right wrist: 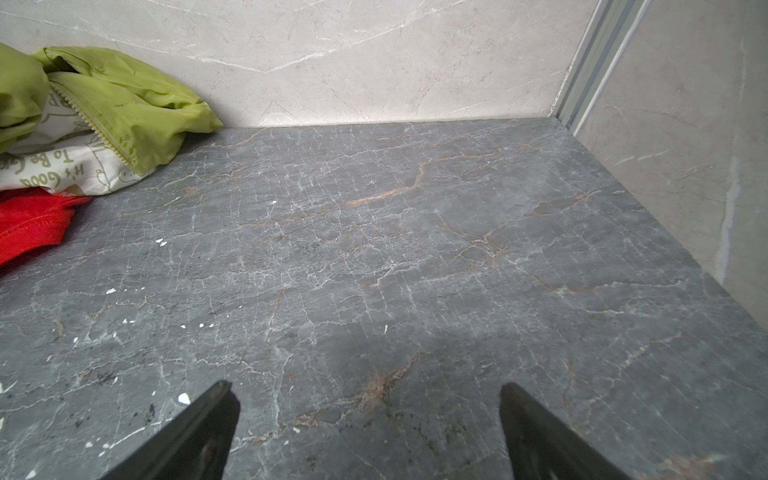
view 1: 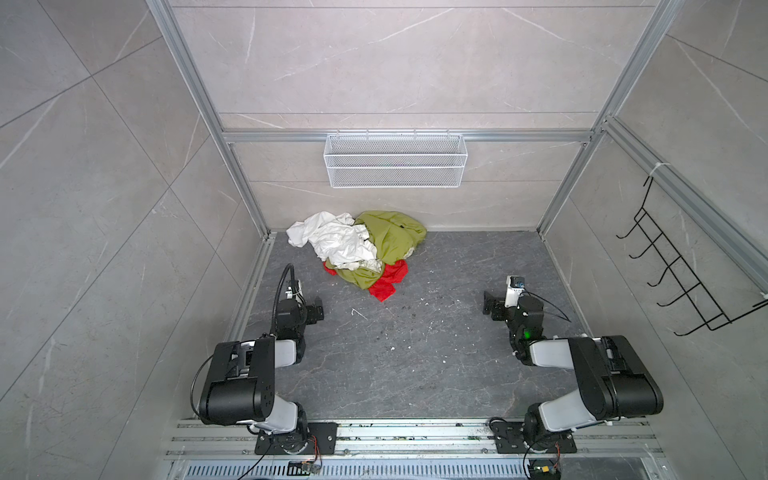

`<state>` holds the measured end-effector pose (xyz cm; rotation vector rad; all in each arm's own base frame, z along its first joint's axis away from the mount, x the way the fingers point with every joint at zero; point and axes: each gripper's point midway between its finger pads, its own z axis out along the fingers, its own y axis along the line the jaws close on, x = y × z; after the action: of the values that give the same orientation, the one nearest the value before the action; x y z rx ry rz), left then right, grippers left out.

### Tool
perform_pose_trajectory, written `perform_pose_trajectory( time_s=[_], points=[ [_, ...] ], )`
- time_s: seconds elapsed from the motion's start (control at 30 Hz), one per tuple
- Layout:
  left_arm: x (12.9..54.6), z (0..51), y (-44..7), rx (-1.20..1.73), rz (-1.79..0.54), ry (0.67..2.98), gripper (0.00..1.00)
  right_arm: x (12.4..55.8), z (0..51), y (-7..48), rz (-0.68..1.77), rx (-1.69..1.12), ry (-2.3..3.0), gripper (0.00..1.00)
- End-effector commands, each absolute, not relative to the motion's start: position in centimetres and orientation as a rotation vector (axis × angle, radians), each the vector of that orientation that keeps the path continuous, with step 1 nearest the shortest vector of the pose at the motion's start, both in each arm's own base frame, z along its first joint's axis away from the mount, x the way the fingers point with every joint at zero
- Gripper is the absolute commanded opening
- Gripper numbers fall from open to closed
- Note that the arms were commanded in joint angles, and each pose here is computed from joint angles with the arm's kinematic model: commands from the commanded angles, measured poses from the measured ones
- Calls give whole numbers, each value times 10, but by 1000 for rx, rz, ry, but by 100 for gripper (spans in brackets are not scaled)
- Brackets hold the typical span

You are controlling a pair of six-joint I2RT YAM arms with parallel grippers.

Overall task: Pick out a specific cloth from the pile
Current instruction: 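Raise both arms from rest toward the cloth pile, then reach the right gripper to the red cloth while the left gripper nears the pile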

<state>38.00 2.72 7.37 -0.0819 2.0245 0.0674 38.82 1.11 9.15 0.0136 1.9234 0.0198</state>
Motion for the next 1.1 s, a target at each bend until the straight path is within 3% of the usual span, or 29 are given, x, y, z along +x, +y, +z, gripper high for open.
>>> perform_pose_trajectory(
  time_s=[0.0, 0.5, 0.73, 0.93, 1.07],
  points=[
    [386, 86, 27, -92, 45, 1968, 100, 391, 94, 9, 12, 25, 1919, 100],
    [385, 93, 29, -101, 55, 1962, 100, 388, 99, 2, -15, 60, 1894, 100],
    [382, 113, 28, -109, 143, 1955, 100, 385, 134, -1, -92, 117, 1956, 100],
    [383, 144, 10, -50, 270, 1936, 100, 388, 171, 5, 2, 206, 1949, 100],
    [383, 164, -4, -110, 218, 1930, 100, 393, 182, 19, 77, 223, 1968, 100]
  ],
)
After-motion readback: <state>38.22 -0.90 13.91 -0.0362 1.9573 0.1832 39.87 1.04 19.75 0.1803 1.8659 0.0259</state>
